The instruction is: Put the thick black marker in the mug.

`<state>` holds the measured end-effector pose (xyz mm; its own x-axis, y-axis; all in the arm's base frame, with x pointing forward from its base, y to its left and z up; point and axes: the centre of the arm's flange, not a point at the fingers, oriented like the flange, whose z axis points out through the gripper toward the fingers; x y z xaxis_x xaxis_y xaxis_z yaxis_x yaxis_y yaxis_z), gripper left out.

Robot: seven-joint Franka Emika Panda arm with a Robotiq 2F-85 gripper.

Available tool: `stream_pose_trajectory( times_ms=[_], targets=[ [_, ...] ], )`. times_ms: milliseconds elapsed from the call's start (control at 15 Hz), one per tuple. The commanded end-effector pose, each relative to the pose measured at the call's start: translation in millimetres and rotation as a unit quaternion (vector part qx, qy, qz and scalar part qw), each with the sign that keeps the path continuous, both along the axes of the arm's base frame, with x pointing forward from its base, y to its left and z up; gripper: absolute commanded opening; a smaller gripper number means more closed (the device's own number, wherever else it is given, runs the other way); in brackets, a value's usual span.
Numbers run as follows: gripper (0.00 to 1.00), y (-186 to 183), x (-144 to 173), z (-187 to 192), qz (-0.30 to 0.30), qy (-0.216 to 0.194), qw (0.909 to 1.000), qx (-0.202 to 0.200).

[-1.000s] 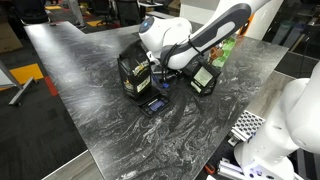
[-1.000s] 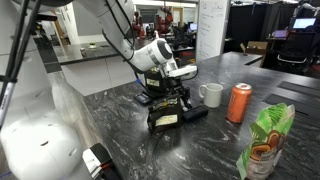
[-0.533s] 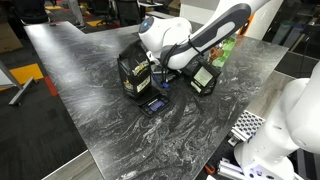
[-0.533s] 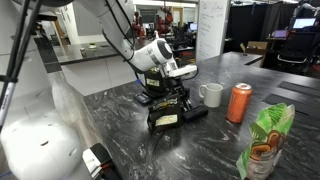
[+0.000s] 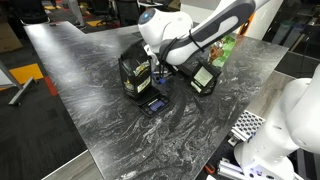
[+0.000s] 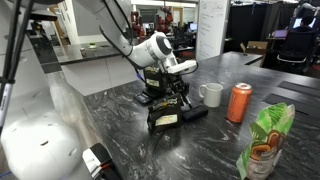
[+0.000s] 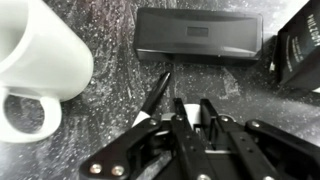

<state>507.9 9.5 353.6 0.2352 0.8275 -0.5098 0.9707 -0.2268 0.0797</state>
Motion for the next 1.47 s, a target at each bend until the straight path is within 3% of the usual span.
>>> stream_pose_trajectory(
  times_ms=[0,333,600,867,1200,1400],
  targets=[
    [0.05,10,-17,86,-0.015,-0.062,0.9973,0.036],
    [0.05,0,-35,174,-0.072,-0.159,0.9819,0.073],
    [0.05,-41,-18,175,-0.135,-0.219,0.9530,0.160],
    [0.05,-76,10,169,-0.169,-0.307,0.9088,0.227],
    [0.05,-92,29,154,-0.222,-0.413,0.8340,0.291],
    [0.05,-98,20,133,-0.267,-0.432,0.8076,0.300]
  ],
)
